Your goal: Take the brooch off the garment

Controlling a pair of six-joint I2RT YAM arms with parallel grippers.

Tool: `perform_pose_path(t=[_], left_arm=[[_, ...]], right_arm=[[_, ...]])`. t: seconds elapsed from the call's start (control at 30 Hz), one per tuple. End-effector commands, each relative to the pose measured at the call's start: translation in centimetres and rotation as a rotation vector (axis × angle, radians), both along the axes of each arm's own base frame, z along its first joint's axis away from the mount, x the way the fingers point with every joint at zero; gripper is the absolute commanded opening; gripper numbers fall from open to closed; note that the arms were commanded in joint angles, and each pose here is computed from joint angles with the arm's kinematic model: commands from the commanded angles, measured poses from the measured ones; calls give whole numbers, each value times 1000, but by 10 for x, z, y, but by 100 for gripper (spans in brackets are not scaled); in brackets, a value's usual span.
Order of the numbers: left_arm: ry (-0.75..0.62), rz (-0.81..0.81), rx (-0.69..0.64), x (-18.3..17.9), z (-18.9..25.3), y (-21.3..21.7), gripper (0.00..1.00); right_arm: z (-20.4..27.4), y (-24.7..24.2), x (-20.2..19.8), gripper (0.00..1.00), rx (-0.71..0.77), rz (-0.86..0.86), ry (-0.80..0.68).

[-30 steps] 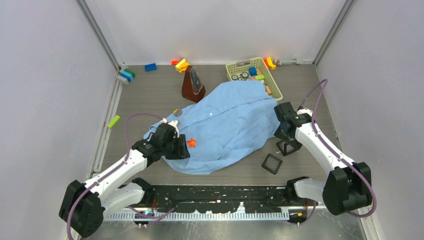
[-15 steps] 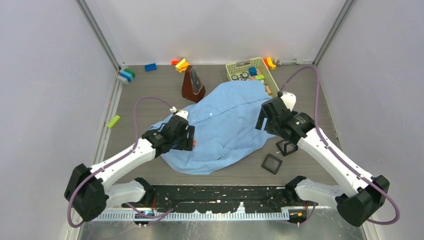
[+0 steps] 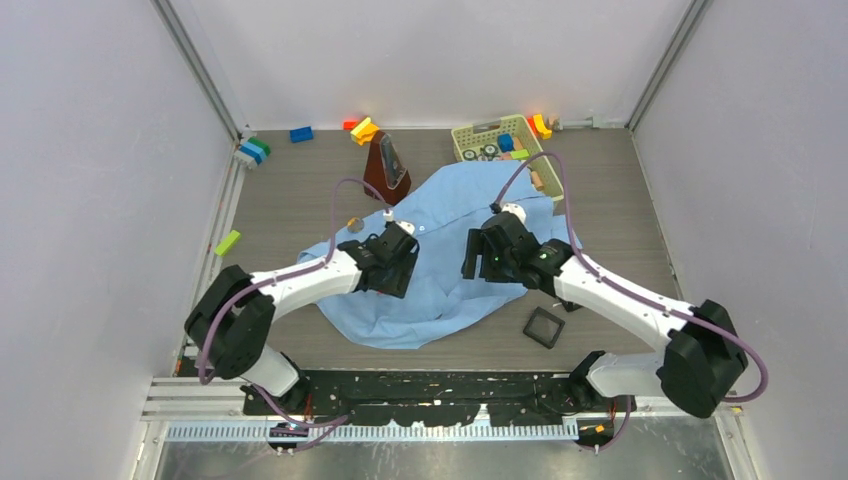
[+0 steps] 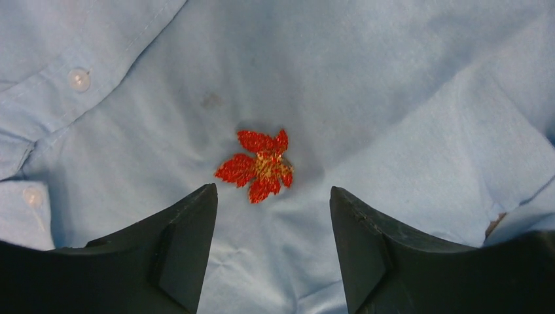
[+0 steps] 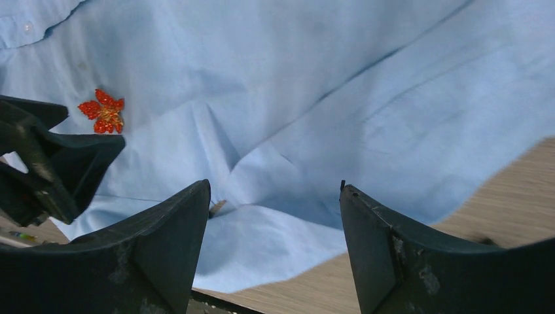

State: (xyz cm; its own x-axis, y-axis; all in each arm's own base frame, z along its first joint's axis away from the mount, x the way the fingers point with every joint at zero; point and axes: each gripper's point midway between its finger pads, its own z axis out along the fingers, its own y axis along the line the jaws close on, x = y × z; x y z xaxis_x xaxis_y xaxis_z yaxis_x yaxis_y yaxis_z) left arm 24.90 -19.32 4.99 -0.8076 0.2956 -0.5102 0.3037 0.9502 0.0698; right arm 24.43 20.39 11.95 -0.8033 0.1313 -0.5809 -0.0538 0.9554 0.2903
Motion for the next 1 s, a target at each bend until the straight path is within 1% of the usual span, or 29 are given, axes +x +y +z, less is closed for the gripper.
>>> perform_pose_path(t=[0.0, 0.13, 0.23, 0.3, 0.4, 0.43, 0.53, 0.57, 0.6, 0.67, 0.77, 0.83, 0.9, 0.97], left_arm=[[-30, -21, 8, 20, 0, -15, 66], [24, -20, 70, 21, -17, -13, 63], [61, -10, 94, 21, -28, -7, 55], [92, -1, 43, 20, -33, -4, 47], [127, 23, -46, 19, -35, 2, 40], [132, 30, -66, 19, -34, 5, 37], [137, 34, -127, 18, -28, 5, 23], [138, 31, -155, 17, -24, 3, 19], [153, 17, -209, 15, -20, -3, 17], [155, 8, -301, 14, -10, -8, 15], [141, 9, -413, 15, 5, -9, 16], [128, 16, -447, 15, 14, -6, 17], [113, 22, -454, 14, 20, -2, 18], [103, 27, -461, 14, 24, 0, 23]], right_arm=[[0, 49, 16, 78, 173, 70, -27], [-16, 71, 20, 78, 207, 108, 4], [-29, 83, 22, 77, 200, 141, 30], [-34, 91, 20, 77, 213, 173, 49], [-44, 100, 20, 77, 218, 197, 73], [-46, 102, 20, 76, 219, 203, 77], [-51, 111, 21, 74, 234, 223, 92], [-49, 115, 22, 74, 242, 229, 90], [-50, 119, 22, 73, 254, 237, 97], [-47, 126, 23, 73, 277, 250, 95], [-41, 134, 24, 72, 311, 271, 85], [-37, 140, 23, 69, 341, 296, 83], [-31, 150, 23, 68, 378, 330, 60], [-29, 156, 23, 67, 393, 343, 52]])
